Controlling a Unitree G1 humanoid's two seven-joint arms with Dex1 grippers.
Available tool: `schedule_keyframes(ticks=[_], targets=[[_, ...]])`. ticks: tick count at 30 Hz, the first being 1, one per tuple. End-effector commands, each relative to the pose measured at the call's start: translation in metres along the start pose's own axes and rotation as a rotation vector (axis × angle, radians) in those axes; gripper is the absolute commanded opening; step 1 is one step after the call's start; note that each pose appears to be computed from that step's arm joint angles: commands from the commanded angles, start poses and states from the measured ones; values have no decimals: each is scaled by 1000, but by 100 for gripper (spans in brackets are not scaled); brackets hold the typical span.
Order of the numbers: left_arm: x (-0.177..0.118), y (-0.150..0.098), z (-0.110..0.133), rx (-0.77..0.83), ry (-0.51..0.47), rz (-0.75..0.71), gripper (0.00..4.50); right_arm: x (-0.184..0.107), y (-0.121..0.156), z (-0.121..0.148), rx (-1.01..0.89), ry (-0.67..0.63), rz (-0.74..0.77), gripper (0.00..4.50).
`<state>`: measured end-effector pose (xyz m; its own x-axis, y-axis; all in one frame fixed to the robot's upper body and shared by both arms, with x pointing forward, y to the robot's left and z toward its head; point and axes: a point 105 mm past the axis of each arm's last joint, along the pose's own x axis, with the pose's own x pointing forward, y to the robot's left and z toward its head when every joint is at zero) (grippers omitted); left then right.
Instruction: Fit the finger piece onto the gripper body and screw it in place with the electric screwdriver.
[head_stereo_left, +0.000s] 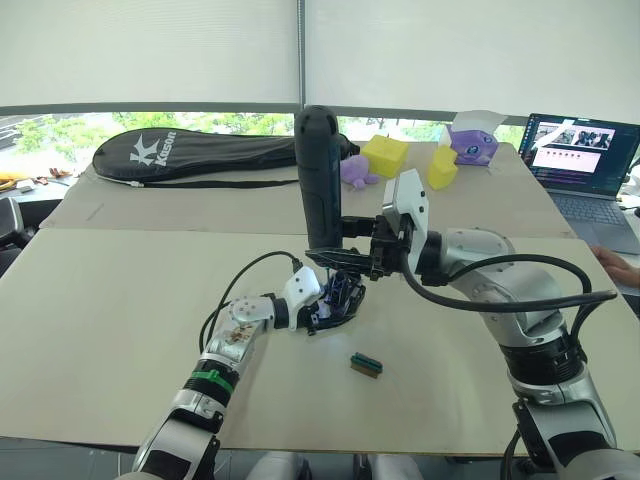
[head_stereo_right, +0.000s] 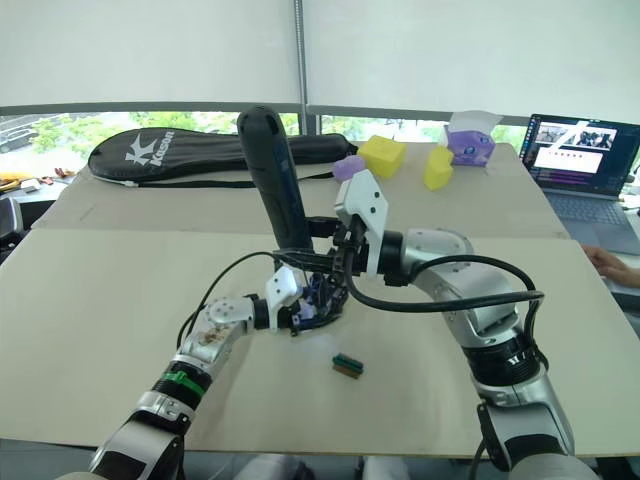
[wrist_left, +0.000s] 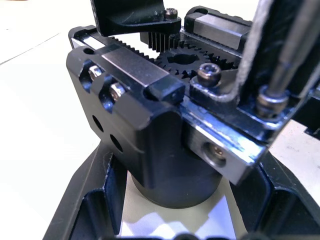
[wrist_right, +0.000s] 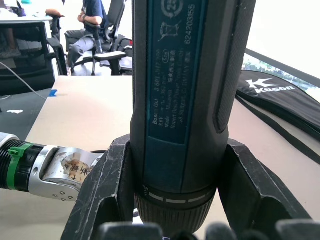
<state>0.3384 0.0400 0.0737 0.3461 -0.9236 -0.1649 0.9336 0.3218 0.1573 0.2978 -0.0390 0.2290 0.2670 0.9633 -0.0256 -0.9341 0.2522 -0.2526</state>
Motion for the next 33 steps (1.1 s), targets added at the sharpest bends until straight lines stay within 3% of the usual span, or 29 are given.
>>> schedule_keyframes(ticks=[1,6,9,12,16,19,28,31,33], targets=[[-2,6,24,75,-72,7,233,-17,-8,-73,146,261,-95,191],[-2,6,24,75,-72,6,233,-18,-8,-71,132,254,-93,191],[-2,5,24,75,-73,6,233,-17,-9,-55,105,196,-78,191],[-1,5,24,74,-73,7,233,-15,-9,-23,41,91,-51,191],[0,4,22,65,-72,5,233,-15,-1,51,-67,-208,13,191],[1,2,19,58,-65,-1,233,-20,5,86,-81,-335,57,191],[1,4,17,41,-46,-3,233,-25,23,87,4,-320,153,191],[-9,5,16,29,-34,-10,384,-34,26,83,34,-276,161,191],[-22,9,17,24,-30,1,449,-43,25,81,53,-242,139,191]])
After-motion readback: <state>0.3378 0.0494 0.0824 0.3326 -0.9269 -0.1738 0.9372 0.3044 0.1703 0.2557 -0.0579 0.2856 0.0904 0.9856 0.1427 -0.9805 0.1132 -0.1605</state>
